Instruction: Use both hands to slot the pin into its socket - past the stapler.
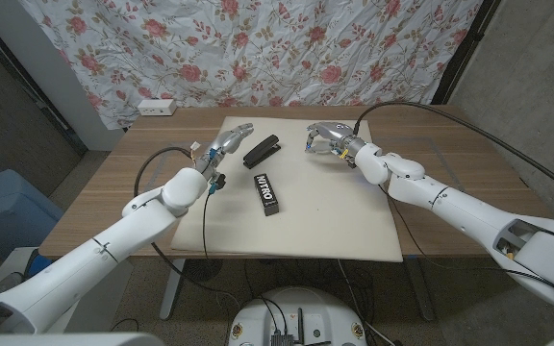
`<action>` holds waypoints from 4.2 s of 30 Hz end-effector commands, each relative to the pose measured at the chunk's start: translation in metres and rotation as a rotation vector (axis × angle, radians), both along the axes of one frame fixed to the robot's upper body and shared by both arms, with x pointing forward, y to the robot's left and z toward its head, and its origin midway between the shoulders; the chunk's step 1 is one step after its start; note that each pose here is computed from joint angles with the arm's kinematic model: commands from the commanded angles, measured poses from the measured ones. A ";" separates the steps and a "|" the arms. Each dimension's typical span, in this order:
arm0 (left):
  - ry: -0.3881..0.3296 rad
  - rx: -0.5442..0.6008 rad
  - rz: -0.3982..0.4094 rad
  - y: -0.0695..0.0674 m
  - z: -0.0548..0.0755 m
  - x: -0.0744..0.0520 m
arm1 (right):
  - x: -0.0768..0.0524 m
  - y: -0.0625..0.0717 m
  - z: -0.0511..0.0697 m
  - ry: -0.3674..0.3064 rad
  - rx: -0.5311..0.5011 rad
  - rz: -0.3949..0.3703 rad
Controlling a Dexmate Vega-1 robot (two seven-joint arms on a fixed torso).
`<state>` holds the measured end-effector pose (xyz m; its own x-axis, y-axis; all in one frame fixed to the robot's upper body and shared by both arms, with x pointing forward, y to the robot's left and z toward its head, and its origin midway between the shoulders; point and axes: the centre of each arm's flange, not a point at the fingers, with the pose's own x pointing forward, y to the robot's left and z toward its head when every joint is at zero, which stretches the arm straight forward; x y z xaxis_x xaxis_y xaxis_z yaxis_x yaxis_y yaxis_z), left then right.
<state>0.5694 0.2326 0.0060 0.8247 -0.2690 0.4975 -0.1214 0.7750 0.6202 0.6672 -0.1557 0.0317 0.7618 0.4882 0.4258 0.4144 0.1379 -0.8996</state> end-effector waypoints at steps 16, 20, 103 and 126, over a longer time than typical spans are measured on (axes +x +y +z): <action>-0.029 0.331 0.041 -0.048 0.022 0.002 | -0.005 -0.019 0.008 -0.038 0.140 0.074; -0.022 0.362 0.037 -0.055 0.022 0.005 | -0.005 -0.020 0.008 -0.037 0.140 0.071; 0.220 0.723 0.012 -0.136 -0.016 0.029 | -0.003 -0.034 0.002 -0.016 0.281 0.092; 0.297 0.729 -0.005 -0.132 -0.024 0.032 | -0.008 -0.026 -0.007 0.011 0.327 0.132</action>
